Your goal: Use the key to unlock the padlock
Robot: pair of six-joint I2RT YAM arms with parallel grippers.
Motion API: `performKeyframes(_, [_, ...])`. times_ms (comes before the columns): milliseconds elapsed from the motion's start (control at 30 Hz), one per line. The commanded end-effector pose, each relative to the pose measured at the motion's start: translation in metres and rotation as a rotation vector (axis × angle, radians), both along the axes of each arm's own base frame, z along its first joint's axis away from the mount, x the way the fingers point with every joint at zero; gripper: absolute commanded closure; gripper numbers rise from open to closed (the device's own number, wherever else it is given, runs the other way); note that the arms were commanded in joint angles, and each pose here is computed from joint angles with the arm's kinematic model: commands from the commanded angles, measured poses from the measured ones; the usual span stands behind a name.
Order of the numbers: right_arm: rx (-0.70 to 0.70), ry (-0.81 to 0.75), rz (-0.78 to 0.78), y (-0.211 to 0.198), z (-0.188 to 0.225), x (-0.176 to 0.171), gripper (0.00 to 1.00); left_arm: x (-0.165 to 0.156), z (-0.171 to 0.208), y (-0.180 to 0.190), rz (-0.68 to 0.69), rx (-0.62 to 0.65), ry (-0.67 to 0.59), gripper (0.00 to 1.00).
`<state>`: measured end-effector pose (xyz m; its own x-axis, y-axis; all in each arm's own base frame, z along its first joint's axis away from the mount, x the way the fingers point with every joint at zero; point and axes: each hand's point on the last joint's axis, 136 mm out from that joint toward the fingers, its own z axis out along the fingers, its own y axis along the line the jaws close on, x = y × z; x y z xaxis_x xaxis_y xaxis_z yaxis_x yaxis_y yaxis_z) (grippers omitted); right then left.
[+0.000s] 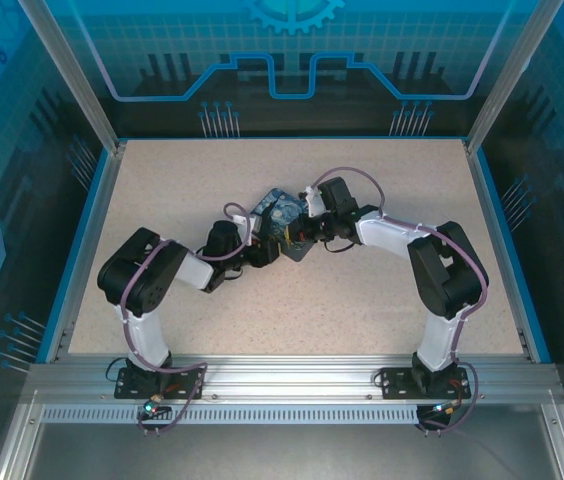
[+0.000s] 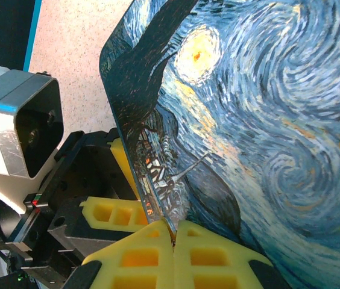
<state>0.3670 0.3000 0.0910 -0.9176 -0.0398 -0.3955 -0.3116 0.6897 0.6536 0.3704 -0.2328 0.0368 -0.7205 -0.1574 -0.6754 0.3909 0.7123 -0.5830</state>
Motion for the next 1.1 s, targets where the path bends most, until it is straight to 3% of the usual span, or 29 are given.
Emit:
performKeyframes(0, [-0.111, 0.122, -0.032, -0.022, -0.045, -0.016, 1.0, 0.0, -0.009, -0.004, -0.001, 0.058, 0.002, 0.55])
performKeyframes(667, [-0.088, 0.067, -0.019, -0.015, -0.033, -0.012, 1.0, 0.01, -0.002, -0.007, 0.051, 0.084, -0.015, 0.73])
performKeyframes(1067, [-0.06, -0.194, 0.015, -0.03, 0.042, -0.012, 1.0, 0.003, 0.034, -0.005, 0.119, -0.007, 0.015, 0.76])
